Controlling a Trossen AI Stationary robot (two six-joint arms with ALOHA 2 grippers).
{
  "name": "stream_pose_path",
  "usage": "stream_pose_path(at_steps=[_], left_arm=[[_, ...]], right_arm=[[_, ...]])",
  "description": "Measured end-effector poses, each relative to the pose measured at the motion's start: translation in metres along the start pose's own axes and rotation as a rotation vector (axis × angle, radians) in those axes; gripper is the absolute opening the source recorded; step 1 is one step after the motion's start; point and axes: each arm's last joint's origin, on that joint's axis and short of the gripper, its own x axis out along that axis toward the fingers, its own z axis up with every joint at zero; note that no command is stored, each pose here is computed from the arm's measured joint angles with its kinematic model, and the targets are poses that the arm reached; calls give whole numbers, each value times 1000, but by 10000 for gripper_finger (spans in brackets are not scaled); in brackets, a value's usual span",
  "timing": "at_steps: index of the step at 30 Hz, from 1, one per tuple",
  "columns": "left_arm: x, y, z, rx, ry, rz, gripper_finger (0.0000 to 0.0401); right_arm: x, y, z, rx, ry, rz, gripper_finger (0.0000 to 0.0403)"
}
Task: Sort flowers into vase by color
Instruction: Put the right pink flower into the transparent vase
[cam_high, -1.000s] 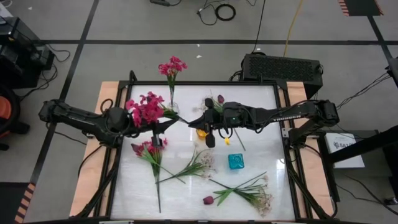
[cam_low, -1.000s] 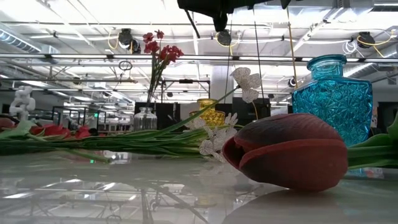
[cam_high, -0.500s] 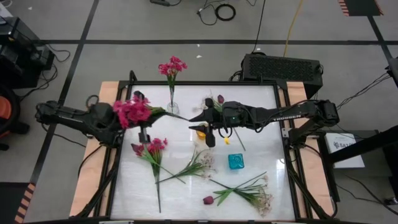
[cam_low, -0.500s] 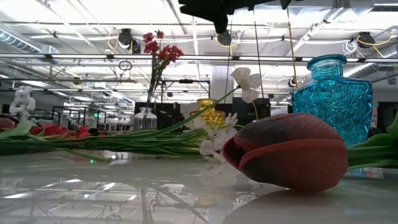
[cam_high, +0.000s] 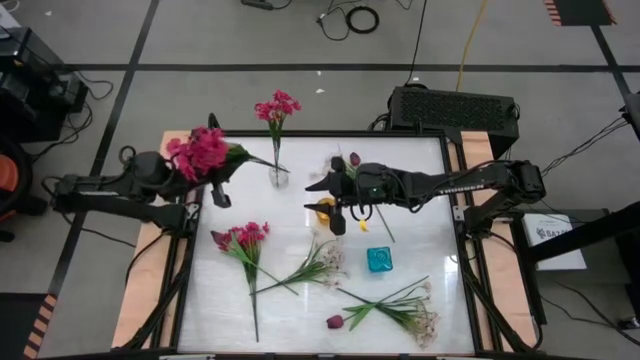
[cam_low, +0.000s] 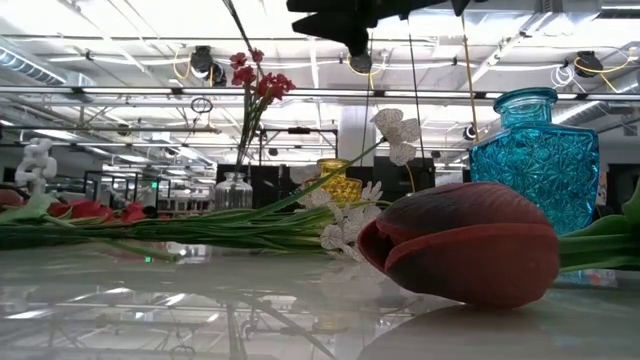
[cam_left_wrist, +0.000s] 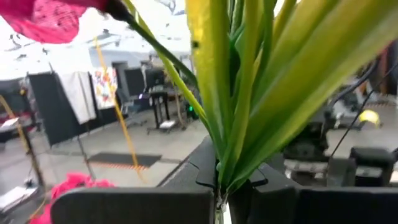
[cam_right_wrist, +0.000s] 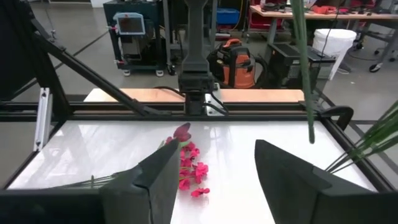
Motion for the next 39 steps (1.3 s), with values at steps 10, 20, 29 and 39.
stream_pose_path(at_steps=[10, 20, 29, 39], left_arm=[[34, 10, 24, 81, 277, 17, 13], [94, 16, 5, 180, 551, 4, 13], [115, 12, -17, 197, 636, -2, 13], [122, 15, -32, 227, 716, 45, 13]], right_arm=[[0, -12, -2, 5, 27, -33, 198], [0, -15, -7, 8, 71, -37, 199], [-10, -15, -10, 10, 167, -38, 199], [-21, -14, -8, 10, 212, -38, 199]])
